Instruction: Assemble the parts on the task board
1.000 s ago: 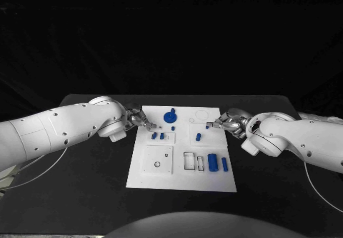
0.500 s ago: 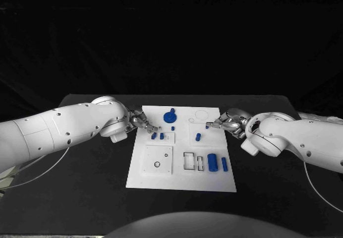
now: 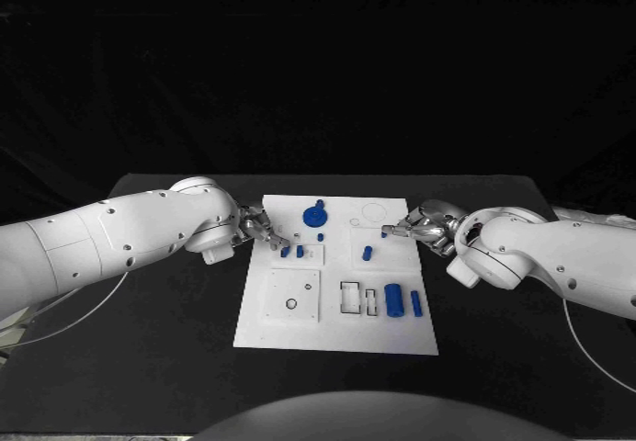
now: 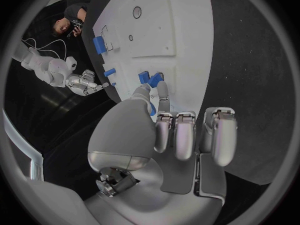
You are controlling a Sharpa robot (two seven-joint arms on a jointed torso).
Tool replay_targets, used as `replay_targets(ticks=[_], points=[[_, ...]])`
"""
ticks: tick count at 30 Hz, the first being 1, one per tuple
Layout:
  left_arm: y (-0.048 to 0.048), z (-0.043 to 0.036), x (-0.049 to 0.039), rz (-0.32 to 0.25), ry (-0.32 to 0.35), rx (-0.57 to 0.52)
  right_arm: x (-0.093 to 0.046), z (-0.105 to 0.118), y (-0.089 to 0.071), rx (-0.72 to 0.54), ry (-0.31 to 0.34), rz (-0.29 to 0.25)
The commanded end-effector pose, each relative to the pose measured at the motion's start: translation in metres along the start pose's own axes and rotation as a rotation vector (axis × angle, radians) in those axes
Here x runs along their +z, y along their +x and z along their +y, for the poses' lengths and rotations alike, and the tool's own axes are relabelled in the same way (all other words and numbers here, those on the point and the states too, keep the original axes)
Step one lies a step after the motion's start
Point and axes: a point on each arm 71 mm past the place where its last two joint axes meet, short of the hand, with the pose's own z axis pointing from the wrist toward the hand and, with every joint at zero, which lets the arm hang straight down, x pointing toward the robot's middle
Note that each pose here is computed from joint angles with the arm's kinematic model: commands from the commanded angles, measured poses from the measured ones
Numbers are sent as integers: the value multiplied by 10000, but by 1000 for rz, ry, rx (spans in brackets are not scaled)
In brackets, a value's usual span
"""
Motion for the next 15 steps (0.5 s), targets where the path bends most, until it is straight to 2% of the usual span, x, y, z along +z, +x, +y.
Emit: replay_targets(ticks=[1,15], points=[[17,-21,1,17,-2,21,-1,7,14,-10,-8,12],[10,-21,-1,9,8,11,3,6,12,-11,-8,11]])
